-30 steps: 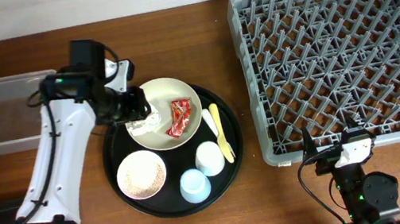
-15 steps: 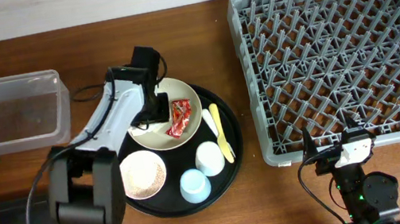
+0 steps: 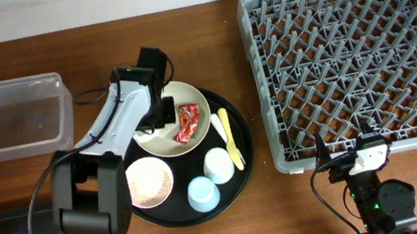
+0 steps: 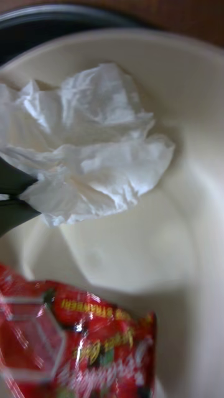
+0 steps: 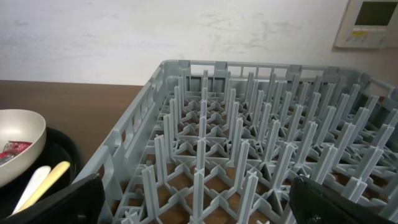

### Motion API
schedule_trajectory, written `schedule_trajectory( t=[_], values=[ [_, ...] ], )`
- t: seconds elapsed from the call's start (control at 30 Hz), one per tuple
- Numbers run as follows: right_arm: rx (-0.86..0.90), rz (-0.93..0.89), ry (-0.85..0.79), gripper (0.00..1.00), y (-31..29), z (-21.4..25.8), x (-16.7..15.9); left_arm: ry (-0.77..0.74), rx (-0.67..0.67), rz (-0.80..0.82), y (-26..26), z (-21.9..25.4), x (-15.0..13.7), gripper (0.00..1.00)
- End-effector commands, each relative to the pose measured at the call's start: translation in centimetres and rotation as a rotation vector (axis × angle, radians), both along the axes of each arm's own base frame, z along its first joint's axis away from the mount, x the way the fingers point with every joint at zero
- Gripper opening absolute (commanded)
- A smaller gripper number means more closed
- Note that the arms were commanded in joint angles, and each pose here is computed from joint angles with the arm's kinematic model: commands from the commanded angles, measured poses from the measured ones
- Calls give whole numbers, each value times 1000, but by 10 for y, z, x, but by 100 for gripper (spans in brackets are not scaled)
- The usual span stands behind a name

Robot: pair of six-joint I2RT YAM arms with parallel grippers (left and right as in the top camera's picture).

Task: Sort waste into correct bins and load items into the dishwasher rack
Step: 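Carry the tissue left and drop it into the clear bin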

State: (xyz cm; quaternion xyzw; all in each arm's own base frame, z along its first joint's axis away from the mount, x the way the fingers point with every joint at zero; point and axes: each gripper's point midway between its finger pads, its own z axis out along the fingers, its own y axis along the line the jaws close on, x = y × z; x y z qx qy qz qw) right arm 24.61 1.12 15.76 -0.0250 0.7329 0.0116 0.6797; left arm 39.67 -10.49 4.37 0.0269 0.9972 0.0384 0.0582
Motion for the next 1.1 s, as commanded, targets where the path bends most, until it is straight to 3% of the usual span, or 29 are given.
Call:
schedule_trajectory(
  t=[0.0, 0.07, 0.13, 0.23, 0.27, 0.4, 0.53, 0.73, 0.87, 0.97, 1.03, 1.07],
  values=[
    [8, 1, 5, 98, 1, -2, 0, -155, -30, 3, -9, 68, 36, 1],
    [8, 0, 5, 98, 1, -2, 0, -370, 96, 61, 20, 145, 62, 1],
    [8, 1, 5, 98, 1, -2, 0, -538, 229, 185, 74, 210, 66, 0],
    [8, 1, 5, 98, 1, -2, 0, -565, 270, 383, 165, 235, 52, 0],
    [8, 1, 5, 98, 1, -2, 0, -543, 284, 438, 192, 233, 45, 0],
    [8, 1, 5, 98, 1, -2, 0, -512, 81, 641, 279, 218, 25, 1],
    [8, 1, 5, 98, 1, -2, 0, -492, -27, 710, 317, 179, 36, 0],
    [8, 0, 5, 98, 1, -2, 0, -344, -23, 693, 336, 76, 65, 0],
    [8, 1, 5, 98, 1, -2, 0, -316, -14, 652, 339, 53, 72, 2],
    [8, 1, 5, 98, 1, -2, 0, -334, -12, 650, 341, 55, 75, 36],
    [8, 0, 5, 98, 1, -2, 0, -373, -74, 593, 331, 76, 85, 69],
    [8, 0, 5, 98, 1, -2, 0, -437, -117, 571, 323, 106, 91, 75]
  ],
)
